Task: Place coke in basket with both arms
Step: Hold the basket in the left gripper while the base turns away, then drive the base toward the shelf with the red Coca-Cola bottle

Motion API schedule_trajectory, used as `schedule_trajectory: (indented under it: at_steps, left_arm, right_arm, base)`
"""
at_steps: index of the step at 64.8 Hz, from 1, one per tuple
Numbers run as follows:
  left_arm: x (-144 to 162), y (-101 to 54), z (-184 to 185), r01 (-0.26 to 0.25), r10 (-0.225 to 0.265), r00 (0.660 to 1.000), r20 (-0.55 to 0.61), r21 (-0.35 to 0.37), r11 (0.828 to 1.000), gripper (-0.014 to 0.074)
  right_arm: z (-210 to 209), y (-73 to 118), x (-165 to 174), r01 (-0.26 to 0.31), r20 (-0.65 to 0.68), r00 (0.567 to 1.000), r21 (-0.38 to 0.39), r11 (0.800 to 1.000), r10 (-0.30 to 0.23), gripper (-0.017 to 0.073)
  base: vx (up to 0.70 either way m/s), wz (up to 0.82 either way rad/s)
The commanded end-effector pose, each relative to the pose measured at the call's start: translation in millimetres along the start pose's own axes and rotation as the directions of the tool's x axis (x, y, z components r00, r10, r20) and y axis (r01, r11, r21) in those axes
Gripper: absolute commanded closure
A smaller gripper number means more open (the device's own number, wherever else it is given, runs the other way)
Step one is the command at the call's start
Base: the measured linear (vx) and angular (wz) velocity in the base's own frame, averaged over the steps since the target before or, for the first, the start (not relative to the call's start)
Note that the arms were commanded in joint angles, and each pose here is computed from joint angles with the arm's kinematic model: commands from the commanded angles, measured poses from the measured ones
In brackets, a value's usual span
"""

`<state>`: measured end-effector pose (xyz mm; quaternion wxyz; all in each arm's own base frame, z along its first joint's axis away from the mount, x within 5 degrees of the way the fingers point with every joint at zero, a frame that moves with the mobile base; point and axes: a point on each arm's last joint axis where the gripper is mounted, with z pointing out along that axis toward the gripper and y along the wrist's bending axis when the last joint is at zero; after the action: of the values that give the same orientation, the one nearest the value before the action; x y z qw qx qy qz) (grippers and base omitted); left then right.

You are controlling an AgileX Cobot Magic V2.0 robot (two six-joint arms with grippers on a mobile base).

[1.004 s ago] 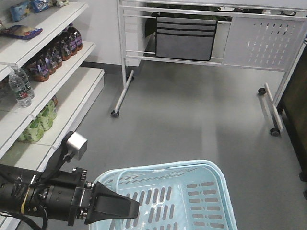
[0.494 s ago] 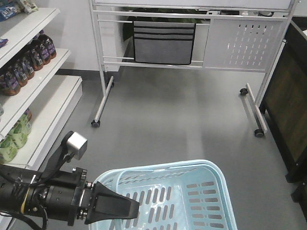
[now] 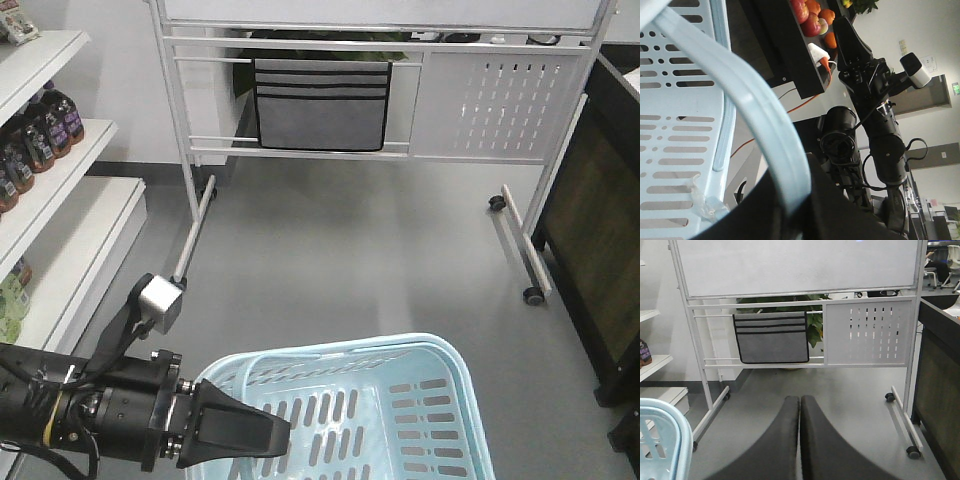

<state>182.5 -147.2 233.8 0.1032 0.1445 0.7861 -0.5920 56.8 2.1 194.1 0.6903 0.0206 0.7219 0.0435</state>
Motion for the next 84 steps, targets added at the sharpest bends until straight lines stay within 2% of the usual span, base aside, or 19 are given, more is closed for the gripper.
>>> schedule_trajectory:
  at_steps: [1, 84]
  left_arm:
    - [1.8, -31.8, -4.9, -0.024, 0.033, 0.999, -0.038, 0.235, 0.972, 0.0601]
    - [1.8, -31.8, -4.9, -0.024, 0.033, 0.999, -0.038, 0.235, 0.972, 0.0601]
  right_arm:
    - [-0.8, 0.0, -2.9, 0.013, 0.08, 0.997, -0.004, 1.0, -0.012, 0.0564]
    - [-0.8, 0.0, -2.8, 0.013, 0.079, 0.997, -0.004, 1.0, -0.012, 0.0564]
  base:
    - [0.26, -0.05]
    - [0.27, -0.04]
